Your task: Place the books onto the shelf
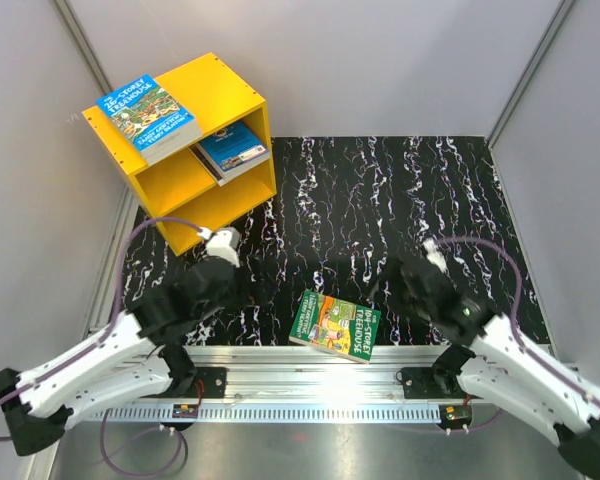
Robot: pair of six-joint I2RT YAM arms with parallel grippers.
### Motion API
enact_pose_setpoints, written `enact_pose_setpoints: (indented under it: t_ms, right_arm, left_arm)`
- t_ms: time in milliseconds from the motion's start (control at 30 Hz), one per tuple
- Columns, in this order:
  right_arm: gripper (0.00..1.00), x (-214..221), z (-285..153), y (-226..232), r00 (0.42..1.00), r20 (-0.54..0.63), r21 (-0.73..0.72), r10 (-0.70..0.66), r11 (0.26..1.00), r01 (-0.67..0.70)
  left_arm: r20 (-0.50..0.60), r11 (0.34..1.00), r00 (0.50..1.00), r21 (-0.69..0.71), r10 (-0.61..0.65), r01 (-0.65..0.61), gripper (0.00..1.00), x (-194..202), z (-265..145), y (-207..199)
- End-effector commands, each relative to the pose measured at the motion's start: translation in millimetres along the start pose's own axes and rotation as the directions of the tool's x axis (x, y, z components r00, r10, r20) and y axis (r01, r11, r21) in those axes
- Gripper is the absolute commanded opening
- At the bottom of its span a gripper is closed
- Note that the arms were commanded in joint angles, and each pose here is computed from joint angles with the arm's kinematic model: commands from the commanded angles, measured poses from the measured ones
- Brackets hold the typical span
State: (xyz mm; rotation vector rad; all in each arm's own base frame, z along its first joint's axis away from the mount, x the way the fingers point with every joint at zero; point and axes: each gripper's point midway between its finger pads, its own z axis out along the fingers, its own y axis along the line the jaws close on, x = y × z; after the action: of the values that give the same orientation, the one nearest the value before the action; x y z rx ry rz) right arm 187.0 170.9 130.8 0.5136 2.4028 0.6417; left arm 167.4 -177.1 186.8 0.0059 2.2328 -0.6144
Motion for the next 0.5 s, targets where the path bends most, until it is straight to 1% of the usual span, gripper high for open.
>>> enact_pose_setpoints:
  t_ms: [0, 33, 67, 100, 200, 267, 300, 333, 400, 433, 467]
  right_arm:
    - [1.0, 55, -17, -50, 0.974, -0.161, 0.062, 0.16, 0.986, -0.152]
    - [1.0, 63, -20, -57, 0.965, -0.186, 0.073, 0.184, 0.982, -0.173]
    - [1.0, 67, -24, -59, 0.961, -0.19, 0.048, 0.201, 0.98, -0.195]
    - [1.0, 76, -22, -66, 0.951, -0.218, 0.065, 0.221, 0.975, -0.211]
    - [1.0, 87, -18, -79, 0.943, -0.235, 0.091, 0.236, 0.971, -0.22]
    - [1.0, 91, -11, -76, 0.937, -0.257, 0.08, 0.236, 0.972, -0.223]
    - [1.0, 102, -6, -80, 0.924, -0.295, 0.089, 0.241, 0.97, -0.225]
    - [1.0, 102, 0, -71, 0.921, -0.305, 0.051, 0.242, 0.97, -0.238]
    - [1.0, 118, 11, -77, 0.897, -0.358, 0.082, 0.259, 0.966, -0.246]
    - [1.0, 117, 15, -70, 0.897, -0.361, 0.051, 0.255, 0.966, -0.254]
    - [1.0, 121, 19, -74, 0.893, -0.37, 0.077, 0.257, 0.966, -0.246]
  left_arm:
    - [-0.025, 0.986, 0.997, 0.152, -0.072, 0.075, 0.98, 7, 38, -44]
    - [-0.045, 0.985, 0.996, 0.153, -0.079, 0.085, 0.98, 13, 45, -47]
    - [-0.069, 0.984, 0.995, 0.156, -0.073, 0.083, 0.98, 20, 53, -50]
    - [-0.093, 0.986, 0.993, 0.143, -0.068, 0.081, 0.97, 29, 68, -52]
    - [-0.156, 0.987, 0.986, 0.136, -0.06, 0.081, 0.97, 48, 91, -59]
    - [-0.185, 0.986, 0.981, 0.147, -0.058, 0.085, 0.97, 55, 100, -66]
    - [-0.201, 0.987, 0.978, 0.139, -0.052, 0.081, 0.97, 62, 108, -66]
    - [-0.21, 0.987, 0.976, 0.137, -0.053, 0.083, 0.97, 64, 111, -67]
    - [-0.232, 0.987, 0.971, 0.135, -0.051, 0.084, 0.97, 71, 120, -68]
    - [-0.239, 0.987, 0.97, 0.135, -0.048, 0.082, 0.97, 74, 122, -69]
    - [-0.251, 0.987, 0.967, 0.136, -0.048, 0.084, 0.97, 78, 124, -69]
